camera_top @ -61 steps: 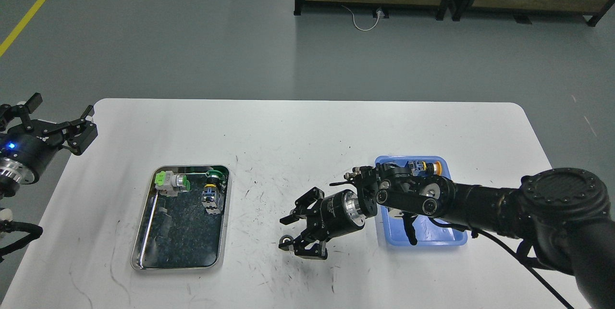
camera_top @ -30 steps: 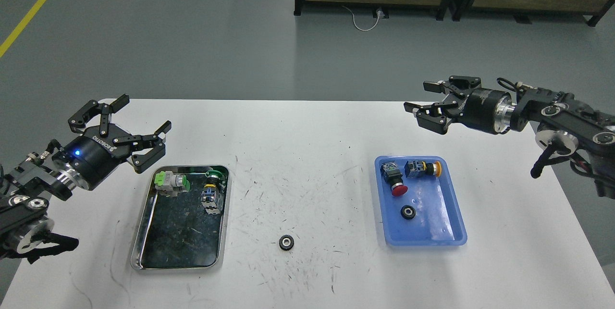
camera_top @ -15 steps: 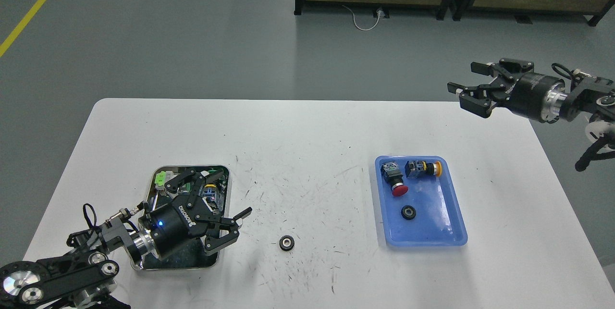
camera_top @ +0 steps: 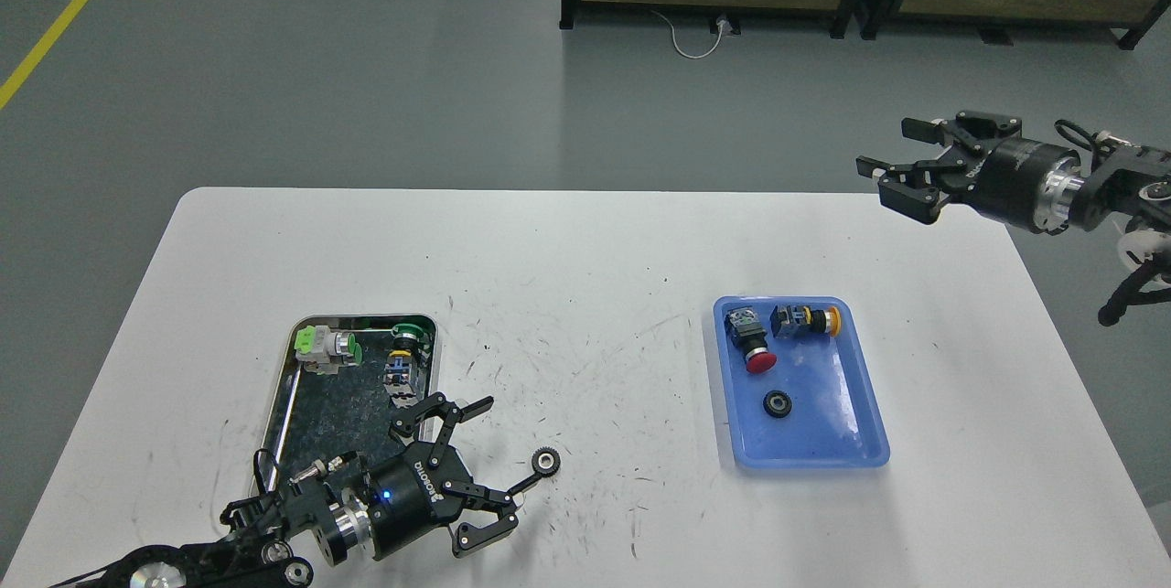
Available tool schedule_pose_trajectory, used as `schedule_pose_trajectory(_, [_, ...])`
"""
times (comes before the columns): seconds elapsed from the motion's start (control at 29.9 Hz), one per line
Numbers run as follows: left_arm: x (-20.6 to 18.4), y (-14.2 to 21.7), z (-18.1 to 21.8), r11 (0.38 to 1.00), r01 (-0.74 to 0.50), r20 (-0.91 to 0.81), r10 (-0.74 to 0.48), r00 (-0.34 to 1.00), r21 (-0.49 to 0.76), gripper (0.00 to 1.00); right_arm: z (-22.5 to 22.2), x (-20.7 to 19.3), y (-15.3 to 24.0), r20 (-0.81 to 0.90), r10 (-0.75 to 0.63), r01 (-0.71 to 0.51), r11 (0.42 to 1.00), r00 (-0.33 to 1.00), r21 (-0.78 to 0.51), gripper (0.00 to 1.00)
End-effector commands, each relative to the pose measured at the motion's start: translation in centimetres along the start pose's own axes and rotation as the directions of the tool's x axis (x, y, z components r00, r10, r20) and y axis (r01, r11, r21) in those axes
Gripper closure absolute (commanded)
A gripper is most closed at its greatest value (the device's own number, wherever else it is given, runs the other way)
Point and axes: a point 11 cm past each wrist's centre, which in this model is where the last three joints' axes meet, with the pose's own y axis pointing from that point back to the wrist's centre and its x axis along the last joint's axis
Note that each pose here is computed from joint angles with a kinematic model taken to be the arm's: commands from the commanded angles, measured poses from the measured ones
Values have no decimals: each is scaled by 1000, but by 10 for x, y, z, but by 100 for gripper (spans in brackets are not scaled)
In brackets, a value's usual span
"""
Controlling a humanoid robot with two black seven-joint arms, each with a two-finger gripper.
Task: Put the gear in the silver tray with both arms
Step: 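Grasp the black gear on the table with the left gripper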
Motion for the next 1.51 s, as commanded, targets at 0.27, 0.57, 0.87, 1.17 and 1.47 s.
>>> schedule_pose_trajectory(0.27, [-13,-32,-4,1000,-6,-9,6,1000,7,3,5,-1,1,0,-1,1,1000,1000,-13,25])
schedule_pose_trajectory(0.57, [-15,-31,-13,999,-11,-63,14,998,37,11,6,-1,1,-3,1,-1,1000,1000,-17,25])
schedule_pose_trajectory(0.87, [-17,-31,-18,998,17,-103,-11,995,54,11,10,-4,0,-6,-6,6,1000,1000,-26,25])
schedule_pose_trajectory(1.17, [-22,-41,-20,998,10,-113,-3,994,62,13,11,-5,-2,-7,-8,8,1000,1000,-26,25])
schedule_pose_trajectory(1.47, [-20,-42,-20,998,8,-112,-1,994,63,26,13,-5,0,-5,-6,6,999,1000,-31,25])
